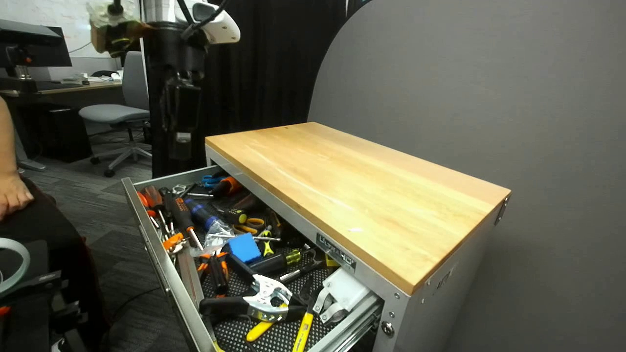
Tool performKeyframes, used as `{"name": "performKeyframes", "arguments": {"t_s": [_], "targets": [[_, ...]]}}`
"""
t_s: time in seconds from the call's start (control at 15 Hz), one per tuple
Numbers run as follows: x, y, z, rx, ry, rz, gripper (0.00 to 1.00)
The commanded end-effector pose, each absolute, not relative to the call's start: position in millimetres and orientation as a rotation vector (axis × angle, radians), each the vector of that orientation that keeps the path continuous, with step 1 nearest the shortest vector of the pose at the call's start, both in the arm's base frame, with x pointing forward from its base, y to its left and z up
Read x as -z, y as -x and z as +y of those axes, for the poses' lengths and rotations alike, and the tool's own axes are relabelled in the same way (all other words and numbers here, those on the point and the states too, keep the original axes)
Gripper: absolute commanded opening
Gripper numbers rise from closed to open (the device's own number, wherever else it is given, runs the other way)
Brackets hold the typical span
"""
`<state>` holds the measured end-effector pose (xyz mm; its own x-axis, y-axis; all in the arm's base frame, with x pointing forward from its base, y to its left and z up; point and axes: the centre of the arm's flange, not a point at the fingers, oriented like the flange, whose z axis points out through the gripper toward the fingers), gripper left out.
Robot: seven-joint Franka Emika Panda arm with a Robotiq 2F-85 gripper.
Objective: Put the screwdriver in the drawer then close the drawer
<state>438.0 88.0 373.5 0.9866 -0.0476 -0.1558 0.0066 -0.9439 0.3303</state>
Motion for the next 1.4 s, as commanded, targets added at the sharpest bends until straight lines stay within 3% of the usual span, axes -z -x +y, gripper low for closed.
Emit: {"name": "performKeyframes", "arguments": {"t_s": [0.0,0.27,0.67,1.33], "targets": [[-375.3,-393.2,71.6,0.272,-2.793,0.027,0.73],[-319.8,-357.2,40.1,0.415,-2.77,-0.134,0.99],[-246.4,-334.7,11.8,0.527,-2.749,-0.269,1.0],[-163.3,-360.7,-8.3,0.605,-2.75,-0.252,1.0]]}}
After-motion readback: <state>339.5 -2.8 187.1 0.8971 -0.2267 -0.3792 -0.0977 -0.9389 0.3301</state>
